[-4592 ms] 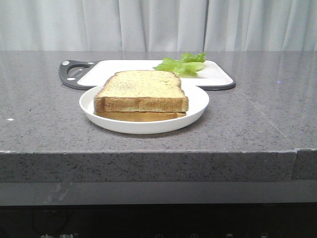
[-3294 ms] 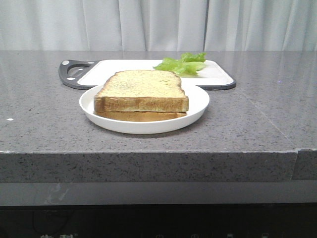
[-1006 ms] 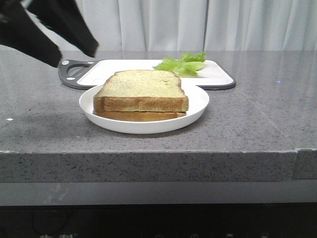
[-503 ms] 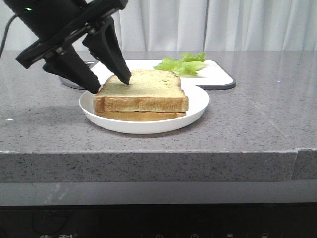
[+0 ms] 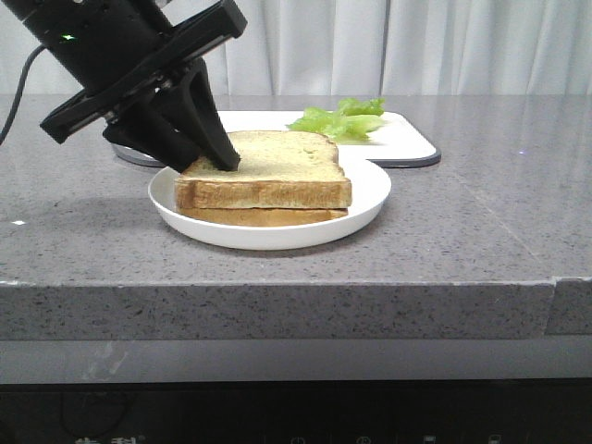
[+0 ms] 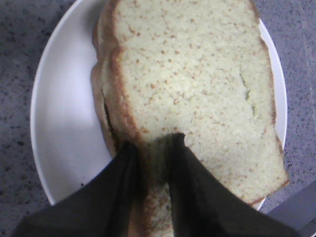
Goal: Left arm grabs bread, right arm adds lettuce
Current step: 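Lower the left gripper onto the top bread slice and pinch its edge, then lift the top bread slice off the plate with the left gripper, then reach the right gripper to the lettuce leaf and grasp its stem, then lift the lettuce leaf and carry it over the plate with right gripper, then lower the lettuce onto the bottom slice and open the right gripper, then lower the held bread slice onto the lettuce with the left gripper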
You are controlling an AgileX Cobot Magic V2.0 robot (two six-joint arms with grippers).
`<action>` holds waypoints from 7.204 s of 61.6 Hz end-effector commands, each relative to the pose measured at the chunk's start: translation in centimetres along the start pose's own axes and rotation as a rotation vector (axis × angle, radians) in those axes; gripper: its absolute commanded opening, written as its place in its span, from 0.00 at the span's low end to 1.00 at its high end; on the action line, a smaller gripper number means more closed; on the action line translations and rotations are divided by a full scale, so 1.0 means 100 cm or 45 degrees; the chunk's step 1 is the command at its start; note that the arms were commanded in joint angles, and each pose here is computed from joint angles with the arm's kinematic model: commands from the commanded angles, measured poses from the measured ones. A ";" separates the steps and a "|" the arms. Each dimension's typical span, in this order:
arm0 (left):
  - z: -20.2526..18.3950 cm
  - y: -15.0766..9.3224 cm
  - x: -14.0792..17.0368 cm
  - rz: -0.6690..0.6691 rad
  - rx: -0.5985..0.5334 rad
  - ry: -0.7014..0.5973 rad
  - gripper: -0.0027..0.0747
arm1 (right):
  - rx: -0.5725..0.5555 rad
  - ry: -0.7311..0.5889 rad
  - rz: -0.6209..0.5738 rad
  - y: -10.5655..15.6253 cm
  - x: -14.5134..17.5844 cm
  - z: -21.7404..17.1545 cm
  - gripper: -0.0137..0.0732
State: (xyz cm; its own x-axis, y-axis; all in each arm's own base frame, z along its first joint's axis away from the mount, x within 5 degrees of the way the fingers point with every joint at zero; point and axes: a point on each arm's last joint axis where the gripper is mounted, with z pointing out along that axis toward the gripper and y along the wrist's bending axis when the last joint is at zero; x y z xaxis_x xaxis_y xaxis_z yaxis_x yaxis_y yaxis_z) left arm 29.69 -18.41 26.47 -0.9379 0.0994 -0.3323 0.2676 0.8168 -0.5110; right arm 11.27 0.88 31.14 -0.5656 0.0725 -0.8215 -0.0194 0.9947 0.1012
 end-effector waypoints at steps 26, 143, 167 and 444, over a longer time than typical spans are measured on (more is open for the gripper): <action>-0.030 -0.024 -0.009 0.062 0.080 -0.045 0.01 | -0.007 -0.105 -0.002 0.001 -0.013 -0.004 0.64; -0.201 -0.005 0.116 0.149 -0.104 -0.615 0.01 | -0.578 0.080 0.362 0.052 -0.204 0.309 0.64; -0.201 -0.005 0.116 0.149 -0.104 -0.612 0.01 | -0.663 0.078 0.395 0.073 -0.200 0.350 0.64; -0.069 0.015 0.015 0.015 0.687 -0.369 0.01 | -0.918 0.056 -0.298 0.087 -0.093 0.038 0.64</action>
State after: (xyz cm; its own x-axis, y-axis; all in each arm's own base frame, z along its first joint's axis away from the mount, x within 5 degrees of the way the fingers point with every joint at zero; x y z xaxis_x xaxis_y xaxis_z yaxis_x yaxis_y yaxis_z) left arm 26.81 -12.53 29.85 -0.8572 -0.0922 -0.5067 0.4083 0.4780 -0.7777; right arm 19.60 9.29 36.44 -0.5453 -0.2084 -0.8119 -0.6788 0.6781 0.2819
